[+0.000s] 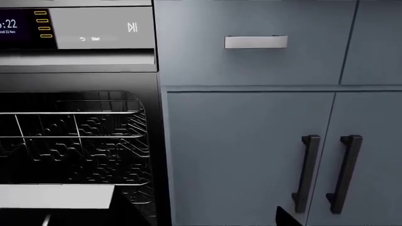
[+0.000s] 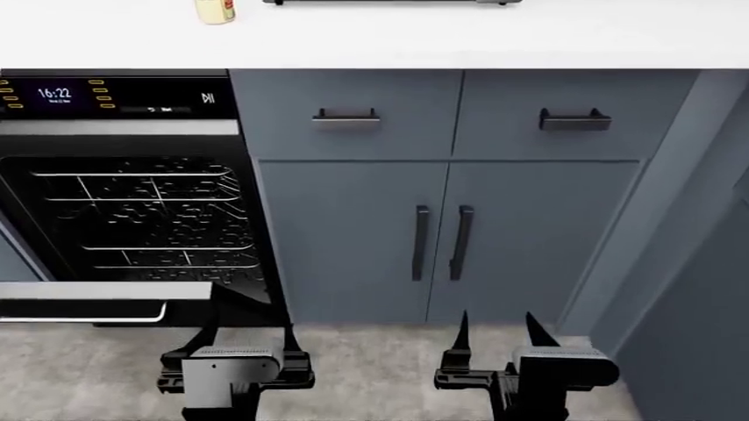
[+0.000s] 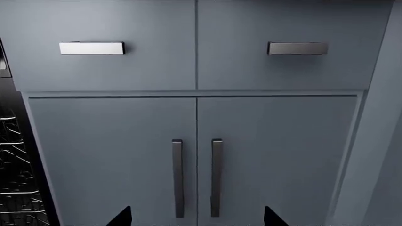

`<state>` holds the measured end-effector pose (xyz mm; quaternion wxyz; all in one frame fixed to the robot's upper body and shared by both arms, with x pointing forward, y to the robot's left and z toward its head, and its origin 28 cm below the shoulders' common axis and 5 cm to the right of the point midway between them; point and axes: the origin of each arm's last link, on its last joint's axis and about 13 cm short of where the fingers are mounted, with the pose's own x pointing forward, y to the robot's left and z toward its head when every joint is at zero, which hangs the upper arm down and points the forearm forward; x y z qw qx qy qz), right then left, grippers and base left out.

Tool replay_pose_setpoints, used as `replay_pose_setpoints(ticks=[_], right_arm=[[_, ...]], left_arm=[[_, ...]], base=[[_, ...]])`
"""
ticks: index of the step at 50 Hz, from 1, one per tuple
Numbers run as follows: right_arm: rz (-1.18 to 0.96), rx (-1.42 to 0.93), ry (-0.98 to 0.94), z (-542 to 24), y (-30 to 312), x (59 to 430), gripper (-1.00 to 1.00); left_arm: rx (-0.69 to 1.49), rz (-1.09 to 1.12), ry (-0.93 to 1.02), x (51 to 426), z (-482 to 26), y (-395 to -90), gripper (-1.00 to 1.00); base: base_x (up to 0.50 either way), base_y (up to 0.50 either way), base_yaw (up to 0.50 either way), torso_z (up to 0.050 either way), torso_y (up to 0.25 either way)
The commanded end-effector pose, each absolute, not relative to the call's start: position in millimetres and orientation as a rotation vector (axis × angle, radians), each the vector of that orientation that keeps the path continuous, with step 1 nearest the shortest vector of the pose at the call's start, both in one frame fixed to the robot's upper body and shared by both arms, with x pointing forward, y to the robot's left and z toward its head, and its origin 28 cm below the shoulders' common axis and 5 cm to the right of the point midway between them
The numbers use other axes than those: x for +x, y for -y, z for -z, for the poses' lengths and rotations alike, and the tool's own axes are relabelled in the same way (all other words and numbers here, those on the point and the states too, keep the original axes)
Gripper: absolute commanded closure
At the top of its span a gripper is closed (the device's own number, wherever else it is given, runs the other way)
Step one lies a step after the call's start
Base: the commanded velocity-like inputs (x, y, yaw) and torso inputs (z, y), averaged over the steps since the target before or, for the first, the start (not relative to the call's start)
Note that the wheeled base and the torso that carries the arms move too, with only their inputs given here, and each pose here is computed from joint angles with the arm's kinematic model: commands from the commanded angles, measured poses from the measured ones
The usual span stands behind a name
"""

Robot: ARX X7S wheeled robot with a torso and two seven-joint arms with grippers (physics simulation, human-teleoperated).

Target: Close the dishwasher door

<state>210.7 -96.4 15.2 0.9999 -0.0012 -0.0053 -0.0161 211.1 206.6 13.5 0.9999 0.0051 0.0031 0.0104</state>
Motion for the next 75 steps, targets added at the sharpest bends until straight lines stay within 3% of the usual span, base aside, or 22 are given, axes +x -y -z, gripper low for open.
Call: replay_pose_setpoints(ticks=[1, 75], right_arm=[[0.029, -0.009, 0.017, -15.4, 96.0, 210.4, -1.00], [0.027, -0.010, 0.052, -17.3, 96.0, 207.9, -1.00]], left_arm=[[0.010, -0.022, -0.005, 211.3, -13.3, -206.7, -1.00], [0.031, -0.023, -0.016, 211.7, -12.8, -206.0, -1.00]], base=[[0.00, 0.00, 0.00, -0.050, 0.000], [0.00, 0.00, 0.00, -0.050, 0.000]])
